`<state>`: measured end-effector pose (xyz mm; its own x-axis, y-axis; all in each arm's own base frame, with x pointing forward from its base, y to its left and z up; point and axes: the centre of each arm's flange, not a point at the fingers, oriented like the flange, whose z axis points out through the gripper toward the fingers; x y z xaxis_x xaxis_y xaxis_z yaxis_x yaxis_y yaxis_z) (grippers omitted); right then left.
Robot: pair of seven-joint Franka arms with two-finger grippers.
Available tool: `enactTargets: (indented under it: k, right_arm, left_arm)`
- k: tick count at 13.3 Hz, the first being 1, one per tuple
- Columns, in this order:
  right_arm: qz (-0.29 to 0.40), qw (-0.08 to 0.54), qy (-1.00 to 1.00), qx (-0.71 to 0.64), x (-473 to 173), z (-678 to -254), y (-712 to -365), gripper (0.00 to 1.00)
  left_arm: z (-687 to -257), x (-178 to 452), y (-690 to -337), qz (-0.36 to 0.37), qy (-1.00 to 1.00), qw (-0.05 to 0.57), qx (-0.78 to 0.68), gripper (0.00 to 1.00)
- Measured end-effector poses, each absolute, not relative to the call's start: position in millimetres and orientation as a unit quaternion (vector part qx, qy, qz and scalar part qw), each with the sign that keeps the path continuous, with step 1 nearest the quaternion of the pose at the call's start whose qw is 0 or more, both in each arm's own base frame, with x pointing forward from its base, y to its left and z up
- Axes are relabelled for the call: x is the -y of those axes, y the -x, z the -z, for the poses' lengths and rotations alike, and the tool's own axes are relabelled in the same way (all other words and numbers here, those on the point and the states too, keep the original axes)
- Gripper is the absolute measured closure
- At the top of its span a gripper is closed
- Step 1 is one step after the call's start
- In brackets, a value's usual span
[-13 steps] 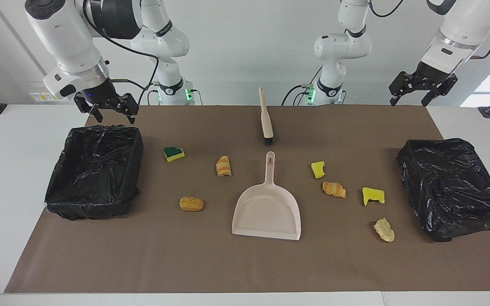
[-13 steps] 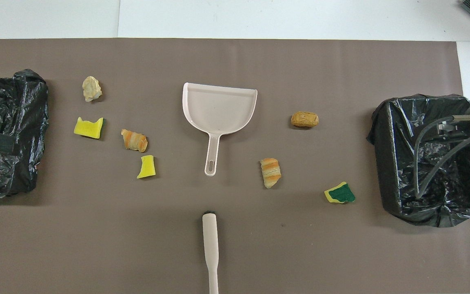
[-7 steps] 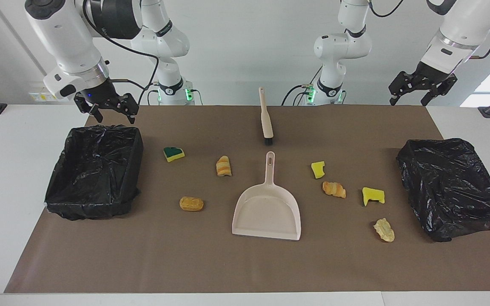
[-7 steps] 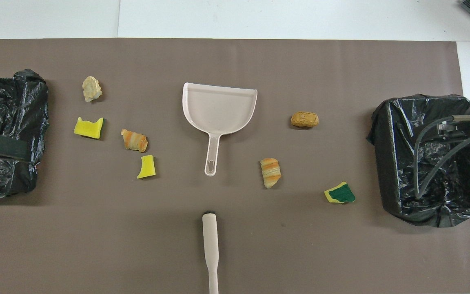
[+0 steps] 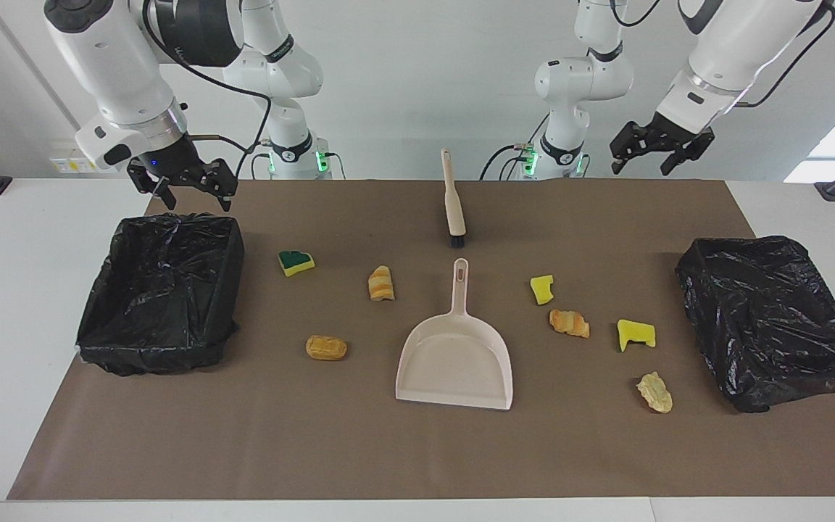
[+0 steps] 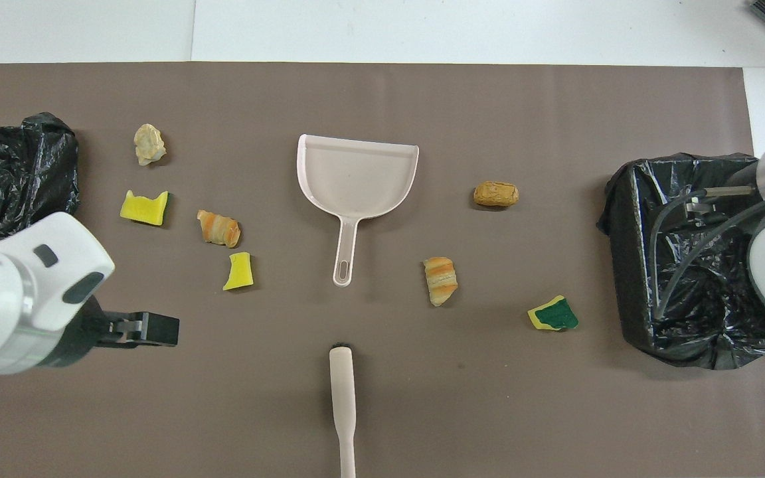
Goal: Sweep and dump trash in bin
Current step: 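Reach the left gripper to the brush while the right gripper reaches the dustpan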
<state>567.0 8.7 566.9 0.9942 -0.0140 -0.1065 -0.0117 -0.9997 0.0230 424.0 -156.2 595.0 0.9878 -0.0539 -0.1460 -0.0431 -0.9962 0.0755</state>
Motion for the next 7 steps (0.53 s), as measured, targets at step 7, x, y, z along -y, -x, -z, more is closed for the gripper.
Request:
enactTargets:
  k: [7]
  right_arm:
    - [0.052,0.010,-0.998,-0.045,-93,-491,-608,0.00]
  left_arm:
    - [-504,311,-333,0.069,-0.998,0.000,0.000,0.00]
